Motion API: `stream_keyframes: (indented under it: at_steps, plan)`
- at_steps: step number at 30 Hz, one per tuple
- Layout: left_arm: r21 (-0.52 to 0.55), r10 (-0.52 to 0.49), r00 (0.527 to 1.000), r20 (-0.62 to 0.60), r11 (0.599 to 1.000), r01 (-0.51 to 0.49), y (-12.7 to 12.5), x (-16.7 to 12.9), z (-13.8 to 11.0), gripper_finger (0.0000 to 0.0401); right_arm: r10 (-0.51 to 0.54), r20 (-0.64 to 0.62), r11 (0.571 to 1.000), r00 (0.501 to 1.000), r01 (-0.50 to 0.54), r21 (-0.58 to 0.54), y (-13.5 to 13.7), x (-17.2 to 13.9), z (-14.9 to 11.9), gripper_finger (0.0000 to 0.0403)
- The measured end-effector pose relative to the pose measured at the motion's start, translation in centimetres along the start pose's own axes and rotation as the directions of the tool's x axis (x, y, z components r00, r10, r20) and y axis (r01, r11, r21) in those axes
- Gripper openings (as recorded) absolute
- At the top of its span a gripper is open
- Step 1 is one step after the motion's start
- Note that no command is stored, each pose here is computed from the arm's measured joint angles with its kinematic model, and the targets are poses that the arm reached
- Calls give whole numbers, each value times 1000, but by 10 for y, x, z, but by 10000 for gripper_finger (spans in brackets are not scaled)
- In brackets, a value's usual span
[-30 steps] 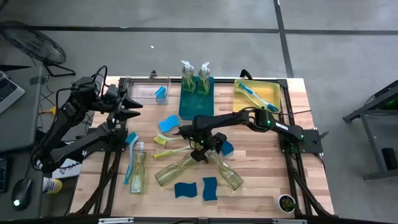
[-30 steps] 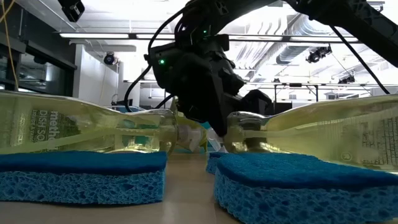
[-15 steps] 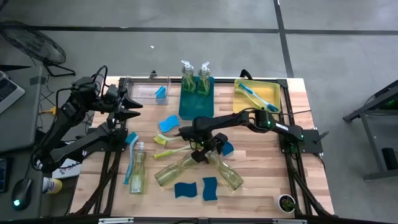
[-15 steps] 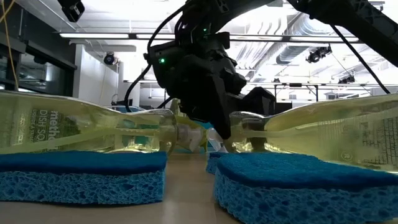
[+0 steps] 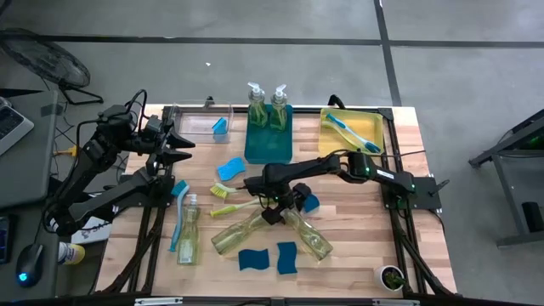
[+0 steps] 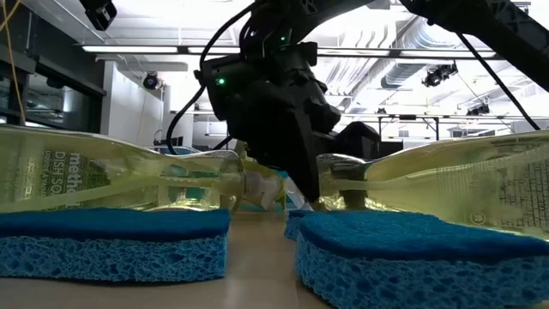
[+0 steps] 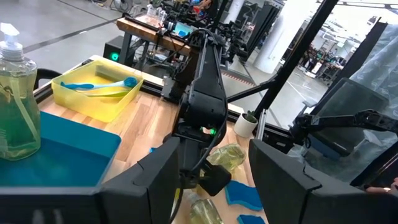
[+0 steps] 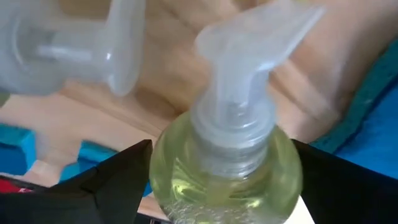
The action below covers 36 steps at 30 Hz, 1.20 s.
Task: Pick & Place Kitchen Sink Supplies
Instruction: Put the yellow soap dispenser into the blue bin
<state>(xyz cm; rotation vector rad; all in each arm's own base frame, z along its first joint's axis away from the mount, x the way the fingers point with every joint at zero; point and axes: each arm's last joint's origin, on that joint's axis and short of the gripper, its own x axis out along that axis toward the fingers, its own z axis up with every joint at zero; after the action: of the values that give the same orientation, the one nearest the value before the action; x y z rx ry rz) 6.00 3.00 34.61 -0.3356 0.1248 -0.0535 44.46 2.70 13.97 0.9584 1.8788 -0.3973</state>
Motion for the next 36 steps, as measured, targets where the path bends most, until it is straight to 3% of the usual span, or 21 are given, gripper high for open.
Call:
stream_keyframes:
  at_steps: [12,36]
  plan:
    - [0,-17,1000,-4,1000,17,0,0,0,188,-25,-3,999,1000,25,28,4,8,-2,281]
    - [-1,-18,1000,-5,1000,18,-1,0,0,188,-54,1,998,999,54,29,4,5,-4,278]
